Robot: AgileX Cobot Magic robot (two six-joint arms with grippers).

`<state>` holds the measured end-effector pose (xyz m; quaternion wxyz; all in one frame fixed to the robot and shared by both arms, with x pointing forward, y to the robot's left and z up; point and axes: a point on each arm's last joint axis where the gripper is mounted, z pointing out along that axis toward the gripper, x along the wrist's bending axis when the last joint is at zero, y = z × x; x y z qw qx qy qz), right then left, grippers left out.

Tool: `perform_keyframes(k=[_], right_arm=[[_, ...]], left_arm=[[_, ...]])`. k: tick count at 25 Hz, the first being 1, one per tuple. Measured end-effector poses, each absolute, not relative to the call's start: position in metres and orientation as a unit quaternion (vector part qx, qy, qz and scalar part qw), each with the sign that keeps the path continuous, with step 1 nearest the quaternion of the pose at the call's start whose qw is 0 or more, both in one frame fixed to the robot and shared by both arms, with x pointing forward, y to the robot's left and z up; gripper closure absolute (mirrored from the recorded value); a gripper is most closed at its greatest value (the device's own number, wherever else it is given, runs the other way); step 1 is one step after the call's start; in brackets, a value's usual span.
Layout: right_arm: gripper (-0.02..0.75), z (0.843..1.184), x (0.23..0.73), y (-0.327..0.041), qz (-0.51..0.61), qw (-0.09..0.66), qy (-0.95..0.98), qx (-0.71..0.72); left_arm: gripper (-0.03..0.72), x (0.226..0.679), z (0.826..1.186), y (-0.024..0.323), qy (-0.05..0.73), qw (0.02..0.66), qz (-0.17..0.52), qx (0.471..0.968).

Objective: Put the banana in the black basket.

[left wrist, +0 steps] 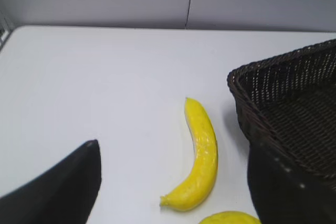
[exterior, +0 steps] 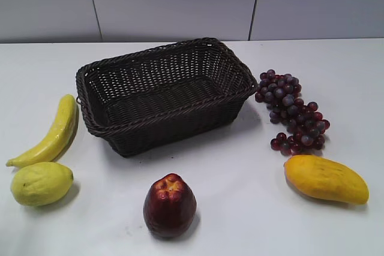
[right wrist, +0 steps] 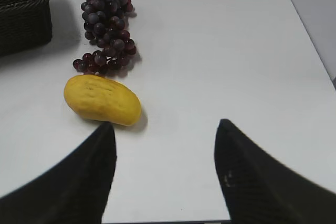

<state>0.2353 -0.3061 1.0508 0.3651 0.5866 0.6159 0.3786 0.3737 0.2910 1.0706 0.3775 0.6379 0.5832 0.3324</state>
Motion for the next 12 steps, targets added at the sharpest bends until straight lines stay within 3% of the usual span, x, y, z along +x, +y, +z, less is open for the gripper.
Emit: perform_keyframes(k=[12], right_arm=[[0.256, 1.051, 0.235, -0.306, 0.379, 0.365, 0.616, 0.587]], left_arm=[[0.027, 0.482, 1.008, 0.248, 0.573, 0.258, 0.181, 0.756]])
